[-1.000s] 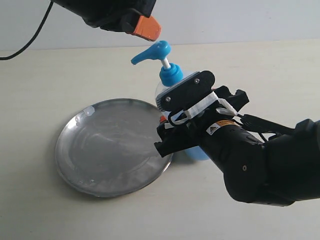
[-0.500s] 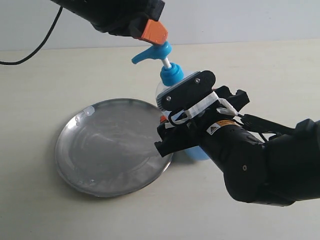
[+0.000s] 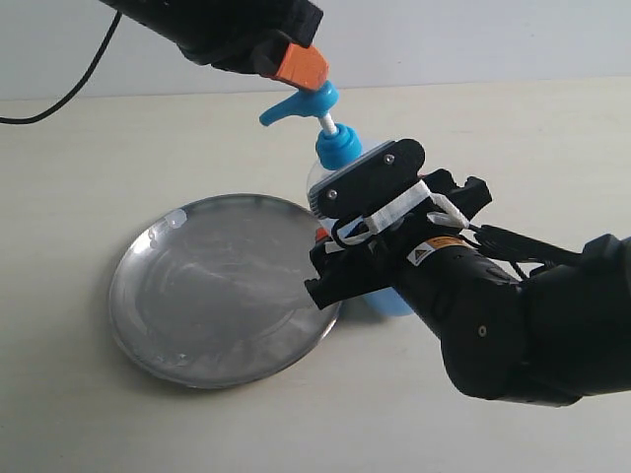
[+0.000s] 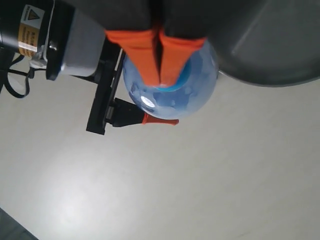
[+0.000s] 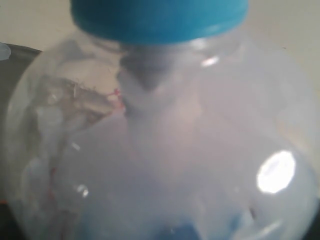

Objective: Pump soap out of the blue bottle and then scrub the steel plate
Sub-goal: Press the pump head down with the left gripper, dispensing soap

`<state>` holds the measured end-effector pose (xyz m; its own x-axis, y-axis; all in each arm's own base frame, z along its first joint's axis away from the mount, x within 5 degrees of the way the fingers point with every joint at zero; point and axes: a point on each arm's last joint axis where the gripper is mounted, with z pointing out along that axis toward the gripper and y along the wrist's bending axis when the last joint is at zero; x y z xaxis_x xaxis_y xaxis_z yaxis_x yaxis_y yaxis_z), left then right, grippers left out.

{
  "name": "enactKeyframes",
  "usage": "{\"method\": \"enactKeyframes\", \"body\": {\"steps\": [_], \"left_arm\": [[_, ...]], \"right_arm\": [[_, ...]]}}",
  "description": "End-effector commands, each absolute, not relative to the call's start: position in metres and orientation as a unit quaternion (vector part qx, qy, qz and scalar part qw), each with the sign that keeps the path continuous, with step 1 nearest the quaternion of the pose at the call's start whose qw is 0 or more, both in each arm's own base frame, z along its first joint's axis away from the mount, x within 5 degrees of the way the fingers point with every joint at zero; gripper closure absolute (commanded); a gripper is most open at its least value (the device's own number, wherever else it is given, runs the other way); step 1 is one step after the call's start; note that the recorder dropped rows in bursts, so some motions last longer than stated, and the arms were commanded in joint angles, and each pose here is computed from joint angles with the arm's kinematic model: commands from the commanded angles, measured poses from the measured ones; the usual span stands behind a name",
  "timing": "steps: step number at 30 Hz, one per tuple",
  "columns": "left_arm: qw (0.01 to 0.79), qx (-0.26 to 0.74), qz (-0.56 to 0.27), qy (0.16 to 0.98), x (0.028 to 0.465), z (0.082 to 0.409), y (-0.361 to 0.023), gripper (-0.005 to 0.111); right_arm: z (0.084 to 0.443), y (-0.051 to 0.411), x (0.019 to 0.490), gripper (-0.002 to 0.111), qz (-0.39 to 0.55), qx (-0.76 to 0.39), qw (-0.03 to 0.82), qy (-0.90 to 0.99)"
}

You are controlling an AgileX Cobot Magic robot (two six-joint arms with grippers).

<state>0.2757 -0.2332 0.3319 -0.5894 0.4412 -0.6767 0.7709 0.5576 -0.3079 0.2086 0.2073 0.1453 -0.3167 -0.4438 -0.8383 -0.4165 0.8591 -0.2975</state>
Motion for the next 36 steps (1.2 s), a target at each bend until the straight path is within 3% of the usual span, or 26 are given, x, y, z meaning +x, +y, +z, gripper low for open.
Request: {"method": "enactKeyframes", "body": {"steps": [1, 36], "left_arm": [[0.259, 0.372, -0.296, 0.841, 0.274, 0.328, -0.235, 0.107], [0.161, 0.396, -0.291, 0.856, 0.275, 0.291, -0.246, 0.107]], "right_arm": [[0.157, 0.211, 0.212, 0.108, -0.013, -0.267, 0.56, 0.784], [0.159, 0.211, 0.212, 0.108, -0.01, -0.266, 0.569, 0.778]]}}
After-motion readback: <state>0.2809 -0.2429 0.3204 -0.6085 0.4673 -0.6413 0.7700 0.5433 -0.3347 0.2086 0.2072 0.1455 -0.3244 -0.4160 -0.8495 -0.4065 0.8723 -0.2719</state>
